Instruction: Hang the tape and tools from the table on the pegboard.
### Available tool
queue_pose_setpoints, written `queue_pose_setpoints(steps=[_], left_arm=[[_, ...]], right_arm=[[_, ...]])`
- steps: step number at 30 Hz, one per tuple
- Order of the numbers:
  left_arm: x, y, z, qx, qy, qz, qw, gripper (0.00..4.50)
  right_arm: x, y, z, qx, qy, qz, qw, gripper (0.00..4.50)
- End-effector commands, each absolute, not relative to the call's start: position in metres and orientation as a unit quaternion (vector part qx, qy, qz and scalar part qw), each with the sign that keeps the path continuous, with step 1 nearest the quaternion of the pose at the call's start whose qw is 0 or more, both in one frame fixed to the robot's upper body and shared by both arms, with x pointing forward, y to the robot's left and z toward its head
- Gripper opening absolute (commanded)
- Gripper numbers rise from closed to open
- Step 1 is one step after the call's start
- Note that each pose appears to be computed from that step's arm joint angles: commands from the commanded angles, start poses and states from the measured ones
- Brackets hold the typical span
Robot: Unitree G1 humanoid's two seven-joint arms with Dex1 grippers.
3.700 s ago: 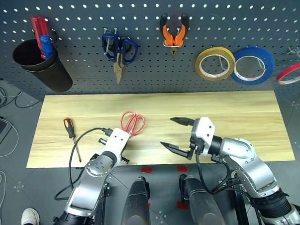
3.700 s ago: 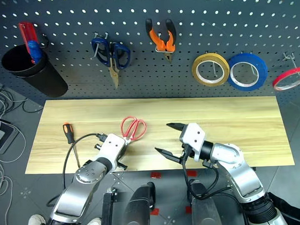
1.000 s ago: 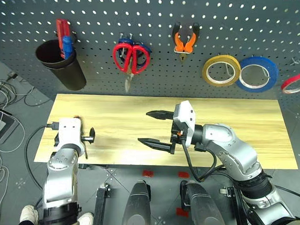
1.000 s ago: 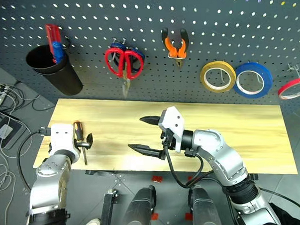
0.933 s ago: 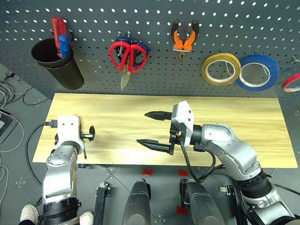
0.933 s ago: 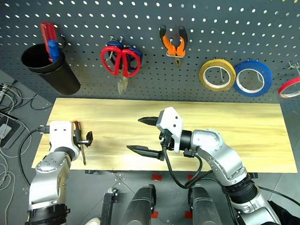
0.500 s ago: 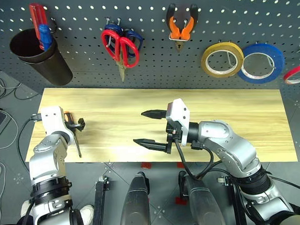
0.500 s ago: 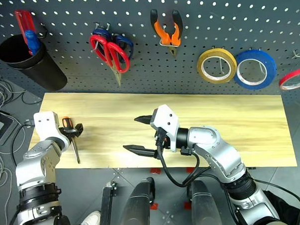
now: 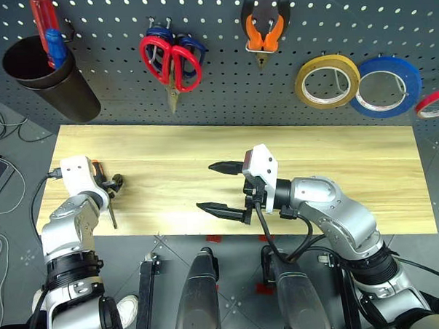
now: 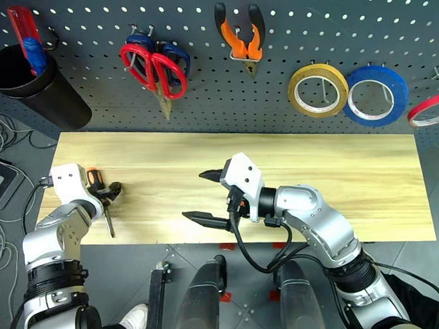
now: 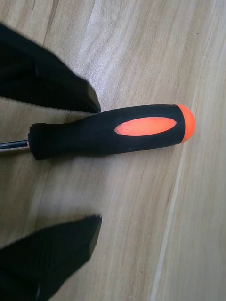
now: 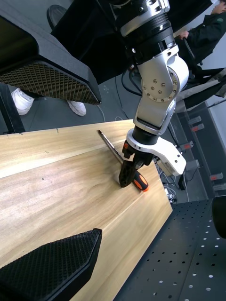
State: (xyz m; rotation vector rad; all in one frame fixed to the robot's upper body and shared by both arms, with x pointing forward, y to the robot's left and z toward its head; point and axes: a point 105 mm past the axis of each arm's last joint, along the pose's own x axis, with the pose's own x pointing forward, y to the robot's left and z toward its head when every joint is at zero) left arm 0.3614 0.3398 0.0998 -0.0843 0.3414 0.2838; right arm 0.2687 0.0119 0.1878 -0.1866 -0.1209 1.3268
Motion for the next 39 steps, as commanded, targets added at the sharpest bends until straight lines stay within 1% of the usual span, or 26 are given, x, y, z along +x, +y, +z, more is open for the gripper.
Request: queue_pose_setpoints(steps=[1,5,6,7,10,15,17,19,22,25,27,29,32,34,36,39], left_arm=[[0.353,0.351,0.088,-0.054,0.188,0.163,0.967,2.4],[0.355,0.352,0.093,-0.051,0.183,0.164,0.968,1.01],[0.356,0.352,0.094,-0.05,0.181,0.164,0.968,0.74],[0.357,0.352,0.094,-0.05,0.181,0.164,0.969,0.65],[0.357,0.349,0.091,-0.048,0.182,0.161,0.969,0.65],[0.362,0.33,0.101,0.058,0.162,0.123,0.977,0.65],[0.365,0.303,0.116,0.125,0.127,0.085,0.98,0.65],[0.364,0.283,0.126,0.16,0.101,0.065,0.98,0.65],[0.357,0.251,0.151,0.214,0.038,0.049,0.975,0.65],[0.349,0.232,0.167,0.253,-0.006,0.035,0.967,0.65],[0.333,0.201,0.19,0.289,-0.075,0.013,0.954,0.65],[0.32,0.182,0.209,0.307,-0.13,0.004,0.943,0.65],[0.313,0.165,0.236,0.317,-0.192,0.009,0.929,0.65],[0.312,0.157,0.249,0.318,-0.218,0.006,0.922,0.65],[0.313,0.155,0.259,0.321,-0.24,0.01,0.916,0.65],[0.317,0.162,0.293,0.324,-0.294,0.053,0.898,0.65]], right_arm=[[0.262,0.014,0.194,-0.079,-0.072,0.622,0.775,4.5],[0.263,0.016,0.195,-0.077,-0.075,0.622,0.776,4.5],[0.264,0.017,0.195,-0.078,-0.076,0.621,0.776,4.5],[0.266,0.017,0.195,-0.079,-0.077,0.62,0.777,4.5],[0.269,0.016,0.194,-0.081,-0.077,0.618,0.778,4.5],[0.272,0.01,0.195,-0.083,-0.085,0.616,0.779,4.5],[0.271,0.005,0.201,-0.074,-0.096,0.613,0.781,4.5],[0.271,0.002,0.206,-0.066,-0.104,0.61,0.783,4.5],[0.272,-0.006,0.213,-0.052,-0.116,0.596,0.793,4.5],[0.275,-0.01,0.218,-0.04,-0.125,0.582,0.802,4.5],[0.276,-0.019,0.228,-0.021,-0.143,0.559,0.817,4.5],[0.278,-0.023,0.234,-0.009,-0.154,0.541,0.826,4.5],[0.281,-0.025,0.24,0.001,-0.17,0.524,0.835,4.5],[0.283,-0.026,0.244,0.006,-0.178,0.516,0.838,4.5],[0.285,-0.023,0.245,0.009,-0.185,0.512,0.839,4.5],[0.286,-0.02,0.251,0.008,-0.202,0.51,0.836,4.5]])
